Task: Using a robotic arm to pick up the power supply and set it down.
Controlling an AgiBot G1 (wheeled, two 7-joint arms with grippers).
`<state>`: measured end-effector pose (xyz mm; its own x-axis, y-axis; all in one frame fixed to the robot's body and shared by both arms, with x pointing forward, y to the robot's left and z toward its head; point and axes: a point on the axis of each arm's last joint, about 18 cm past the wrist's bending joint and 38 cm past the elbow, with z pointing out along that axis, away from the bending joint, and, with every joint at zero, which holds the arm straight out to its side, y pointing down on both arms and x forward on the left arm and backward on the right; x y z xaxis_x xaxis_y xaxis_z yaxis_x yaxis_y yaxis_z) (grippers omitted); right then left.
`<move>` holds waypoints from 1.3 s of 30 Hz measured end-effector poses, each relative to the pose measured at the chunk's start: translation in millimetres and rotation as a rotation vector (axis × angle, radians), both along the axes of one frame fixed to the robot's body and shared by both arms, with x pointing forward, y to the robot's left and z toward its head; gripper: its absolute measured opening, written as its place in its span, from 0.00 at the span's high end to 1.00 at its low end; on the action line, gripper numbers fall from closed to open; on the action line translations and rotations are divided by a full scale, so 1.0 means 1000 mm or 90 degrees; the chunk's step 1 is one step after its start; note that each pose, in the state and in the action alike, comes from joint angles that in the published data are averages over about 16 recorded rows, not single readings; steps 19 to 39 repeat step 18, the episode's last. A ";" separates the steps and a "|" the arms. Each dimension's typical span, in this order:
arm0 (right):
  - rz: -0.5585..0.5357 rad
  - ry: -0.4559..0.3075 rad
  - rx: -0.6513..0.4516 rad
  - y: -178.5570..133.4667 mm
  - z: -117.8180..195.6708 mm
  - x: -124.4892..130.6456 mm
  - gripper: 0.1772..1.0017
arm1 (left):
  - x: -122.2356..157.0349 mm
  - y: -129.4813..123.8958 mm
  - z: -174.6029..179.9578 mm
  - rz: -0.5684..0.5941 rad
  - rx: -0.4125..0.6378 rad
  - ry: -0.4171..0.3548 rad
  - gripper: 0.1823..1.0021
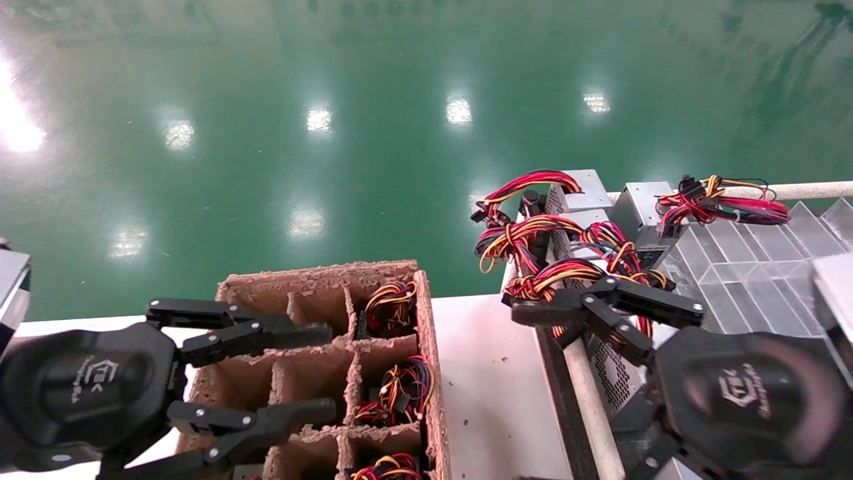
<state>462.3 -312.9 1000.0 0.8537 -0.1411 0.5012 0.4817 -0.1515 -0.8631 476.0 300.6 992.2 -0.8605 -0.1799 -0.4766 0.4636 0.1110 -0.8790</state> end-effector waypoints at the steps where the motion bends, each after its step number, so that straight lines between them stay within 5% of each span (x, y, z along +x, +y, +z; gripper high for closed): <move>1: -0.001 0.001 0.003 0.002 -0.001 0.002 0.00 | 0.000 0.000 0.000 0.000 0.000 0.000 0.68; 11: -0.009 0.010 0.035 0.011 -0.008 0.014 0.00 | 0.000 0.000 0.000 0.000 0.000 0.000 0.39; 18: -0.012 0.012 0.042 0.013 -0.010 0.016 0.00 | 0.000 0.000 0.000 0.000 0.000 0.000 0.28; 39: -0.012 0.012 0.042 0.013 -0.010 0.016 0.00 | 0.000 0.000 0.000 0.000 0.000 0.000 0.28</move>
